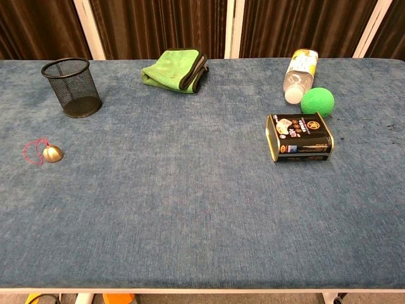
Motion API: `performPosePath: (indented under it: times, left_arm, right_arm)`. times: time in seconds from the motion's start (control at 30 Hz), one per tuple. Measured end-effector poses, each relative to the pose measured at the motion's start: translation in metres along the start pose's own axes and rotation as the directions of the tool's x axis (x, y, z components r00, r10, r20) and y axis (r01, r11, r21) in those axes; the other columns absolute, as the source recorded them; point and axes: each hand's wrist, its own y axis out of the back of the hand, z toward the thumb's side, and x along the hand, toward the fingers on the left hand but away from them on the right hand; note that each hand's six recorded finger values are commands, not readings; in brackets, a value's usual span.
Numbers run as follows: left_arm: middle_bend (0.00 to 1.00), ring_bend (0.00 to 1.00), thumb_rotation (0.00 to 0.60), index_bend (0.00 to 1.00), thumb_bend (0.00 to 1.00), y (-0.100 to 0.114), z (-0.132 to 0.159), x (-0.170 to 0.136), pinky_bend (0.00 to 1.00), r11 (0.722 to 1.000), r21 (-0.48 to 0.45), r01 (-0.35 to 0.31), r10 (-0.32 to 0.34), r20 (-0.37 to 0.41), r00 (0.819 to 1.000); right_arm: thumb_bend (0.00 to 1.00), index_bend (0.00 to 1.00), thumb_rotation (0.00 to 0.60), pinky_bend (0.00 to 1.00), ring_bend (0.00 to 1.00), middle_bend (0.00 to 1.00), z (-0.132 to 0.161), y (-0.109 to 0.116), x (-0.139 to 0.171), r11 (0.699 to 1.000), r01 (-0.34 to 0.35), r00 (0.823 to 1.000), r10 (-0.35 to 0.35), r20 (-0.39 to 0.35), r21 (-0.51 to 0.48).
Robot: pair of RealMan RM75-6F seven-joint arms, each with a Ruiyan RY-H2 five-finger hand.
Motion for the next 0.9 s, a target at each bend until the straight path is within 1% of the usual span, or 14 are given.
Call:
performPosePath:
  times: [0.23,0.4,0.57,0.73,0.9]
  left_arm:
    - [0.04,0.00,0.600,0.06,0.03,0.004,0.001,-0.001,0.04,1.000,-0.019,-0.006,0.006,-0.004,1.000]
    - [0.04,0.00,0.600,0.06,0.03,0.004,0.006,0.002,0.04,0.999,-0.030,-0.012,0.012,0.019,1.000]
    - [0.04,0.00,0.600,0.06,0.03,-0.001,0.015,0.008,0.04,0.997,-0.071,0.020,-0.017,0.050,0.999]
    - [0.04,0.00,0.600,0.06,0.03,-0.006,0.025,0.014,0.04,0.996,-0.075,0.044,-0.038,0.076,0.996]
    - [0.04,0.00,0.600,0.06,0.03,-0.011,0.042,0.028,0.04,0.994,-0.083,0.071,-0.060,0.130,0.990]
  right_arm:
    - [0.16,0.00,0.600,0.00,0.00,0.00,0.003,0.000,-0.003,1.000,0.006,1.000,-0.006,-0.009,-0.014]
    - [0.15,0.00,0.600,0.00,0.00,0.00,0.004,0.004,-0.004,1.000,0.018,1.000,-0.018,-0.009,-0.022]
    - [0.16,0.00,0.600,0.00,0.00,0.00,0.006,0.005,-0.006,0.999,0.022,1.000,-0.023,-0.012,-0.042]
    - [0.16,0.00,0.600,0.00,0.00,0.00,0.009,0.006,-0.007,0.999,0.021,1.000,-0.022,-0.019,-0.046]
    - [0.15,0.00,0.600,0.00,0.00,0.00,0.010,0.012,-0.007,0.999,0.032,0.999,-0.033,-0.030,-0.039]
